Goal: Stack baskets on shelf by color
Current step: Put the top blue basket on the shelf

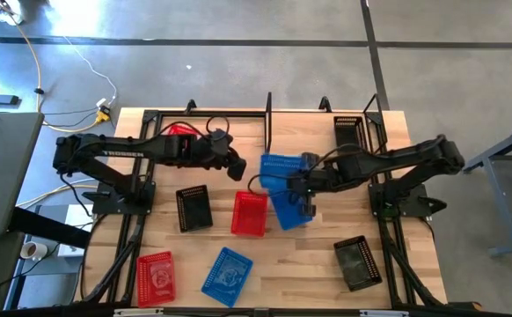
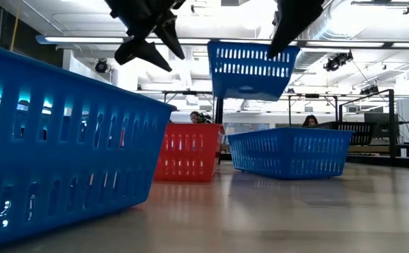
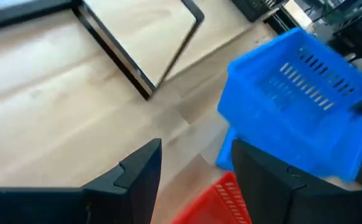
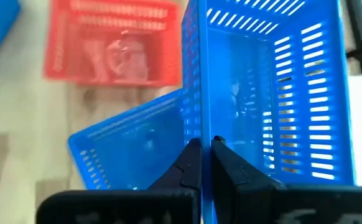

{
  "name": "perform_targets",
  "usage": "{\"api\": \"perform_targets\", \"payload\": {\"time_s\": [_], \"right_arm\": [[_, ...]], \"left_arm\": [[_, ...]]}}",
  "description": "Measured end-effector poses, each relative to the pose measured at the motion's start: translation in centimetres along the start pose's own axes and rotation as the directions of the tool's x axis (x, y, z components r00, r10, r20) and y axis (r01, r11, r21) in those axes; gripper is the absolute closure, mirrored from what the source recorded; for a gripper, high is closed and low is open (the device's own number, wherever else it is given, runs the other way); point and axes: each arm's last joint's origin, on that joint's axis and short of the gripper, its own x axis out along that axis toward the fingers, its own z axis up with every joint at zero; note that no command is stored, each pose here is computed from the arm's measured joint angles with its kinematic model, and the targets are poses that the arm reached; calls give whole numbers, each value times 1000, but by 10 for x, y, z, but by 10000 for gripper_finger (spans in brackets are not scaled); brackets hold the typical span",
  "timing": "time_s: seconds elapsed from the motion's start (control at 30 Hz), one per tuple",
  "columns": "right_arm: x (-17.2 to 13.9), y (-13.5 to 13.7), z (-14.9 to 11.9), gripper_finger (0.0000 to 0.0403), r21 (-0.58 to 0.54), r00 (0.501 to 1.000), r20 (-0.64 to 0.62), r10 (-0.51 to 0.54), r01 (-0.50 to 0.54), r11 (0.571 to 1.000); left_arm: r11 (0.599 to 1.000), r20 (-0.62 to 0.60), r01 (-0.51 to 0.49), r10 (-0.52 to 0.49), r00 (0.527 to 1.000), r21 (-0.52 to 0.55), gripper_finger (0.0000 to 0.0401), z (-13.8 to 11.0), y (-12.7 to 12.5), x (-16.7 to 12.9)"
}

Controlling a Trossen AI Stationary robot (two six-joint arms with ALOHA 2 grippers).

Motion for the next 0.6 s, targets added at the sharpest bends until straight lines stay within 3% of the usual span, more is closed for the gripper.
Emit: {"api": "perform_targets", "payload": {"time_s": [0.13,0.3,0.6], "right_arm": [[-3,-7,1,403,159,997,21,-80,75,984],[-5,-15,1,403,336,978,40,-204,179,925],[-4,-33,2,403,577,918,41,-394,300,760]], "left_arm": [[997,28,-24,22,999,71,215,10,10,0],[983,80,-45,31,996,177,215,23,21,-7],[951,181,-73,18,983,302,215,40,37,-34]]}}
